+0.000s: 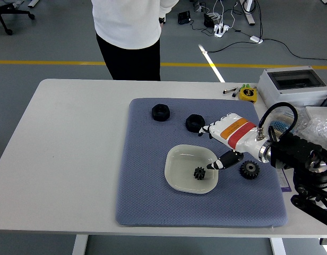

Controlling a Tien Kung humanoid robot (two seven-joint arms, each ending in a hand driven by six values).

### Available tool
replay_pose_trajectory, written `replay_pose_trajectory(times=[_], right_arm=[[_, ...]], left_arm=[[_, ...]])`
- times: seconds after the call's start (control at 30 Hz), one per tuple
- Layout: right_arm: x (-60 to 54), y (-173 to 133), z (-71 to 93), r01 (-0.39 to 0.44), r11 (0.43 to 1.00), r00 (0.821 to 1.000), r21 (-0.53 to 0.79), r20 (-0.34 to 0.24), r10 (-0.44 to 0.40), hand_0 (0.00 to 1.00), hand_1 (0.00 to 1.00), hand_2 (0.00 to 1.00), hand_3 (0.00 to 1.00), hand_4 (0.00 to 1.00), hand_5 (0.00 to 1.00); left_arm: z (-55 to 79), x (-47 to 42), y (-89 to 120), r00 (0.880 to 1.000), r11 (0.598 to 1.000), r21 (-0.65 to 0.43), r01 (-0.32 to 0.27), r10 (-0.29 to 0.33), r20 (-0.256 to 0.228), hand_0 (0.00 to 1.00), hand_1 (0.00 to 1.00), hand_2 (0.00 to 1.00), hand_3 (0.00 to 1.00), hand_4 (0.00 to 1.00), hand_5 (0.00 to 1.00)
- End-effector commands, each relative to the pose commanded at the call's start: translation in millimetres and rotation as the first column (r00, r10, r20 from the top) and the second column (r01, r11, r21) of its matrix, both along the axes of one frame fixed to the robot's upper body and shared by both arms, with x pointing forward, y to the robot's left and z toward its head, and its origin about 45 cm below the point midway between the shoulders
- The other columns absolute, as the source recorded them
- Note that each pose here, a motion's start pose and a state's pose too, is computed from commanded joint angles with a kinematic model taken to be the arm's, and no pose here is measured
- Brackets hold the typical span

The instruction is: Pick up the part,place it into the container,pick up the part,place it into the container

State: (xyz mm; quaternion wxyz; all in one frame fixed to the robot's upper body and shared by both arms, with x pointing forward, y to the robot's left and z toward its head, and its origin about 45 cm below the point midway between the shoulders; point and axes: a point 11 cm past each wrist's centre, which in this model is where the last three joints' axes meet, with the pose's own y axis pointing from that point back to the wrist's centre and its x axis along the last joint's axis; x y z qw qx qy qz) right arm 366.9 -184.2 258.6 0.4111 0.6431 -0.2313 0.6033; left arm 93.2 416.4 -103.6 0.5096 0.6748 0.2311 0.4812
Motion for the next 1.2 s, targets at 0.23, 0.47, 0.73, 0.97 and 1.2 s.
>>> replay_pose_trajectory(times=[0.23,0.47,0.73,0.97,1.2], right_arm=[[4.4,-37,-13.9,0.073,0.995,0.994,-0.075,-0.075,-0.078,0.246,0.444,0.644,0.736,0.998,0.496],[9.7,-64,-45.2,0.140,0.983,0.979,-0.121,-0.130,-0.155,0.345,0.494,0.667,0.739,0.998,0.508],[12.2,-80,-60.5,0.186,0.973,0.967,-0.137,-0.148,-0.206,0.330,0.486,0.659,0.724,0.998,0.518],[9.1,-87,-63.5,0.195,0.971,0.964,-0.141,-0.156,-0.216,0.294,0.459,0.620,0.666,0.998,0.518],[6.4,-90,-64.1,0.193,0.973,0.964,-0.129,-0.160,-0.213,0.252,0.428,0.565,0.611,0.998,0.515]], left_arm=[[0.0,0.3,0,1.000,1.000,0.001,0.005,-0.005,-0.004,0.704,0.655,0.666,0.578,0.670,0.624],[-1.1,-0.4,-3,1.000,1.000,-0.006,0.008,-0.008,-0.007,0.705,0.664,0.667,0.578,0.671,0.624],[-1.6,-1.9,-4,1.000,1.000,-0.009,0.009,-0.009,-0.009,0.705,0.660,0.666,0.578,0.671,0.625],[-1.5,-0.6,-4,1.000,1.000,-0.010,0.012,-0.012,-0.008,0.705,0.660,0.667,0.578,0.671,0.624],[-1.4,1.3,-5,1.000,1.000,-0.012,0.014,-0.014,-0.006,0.705,0.661,0.666,0.578,0.672,0.625]])
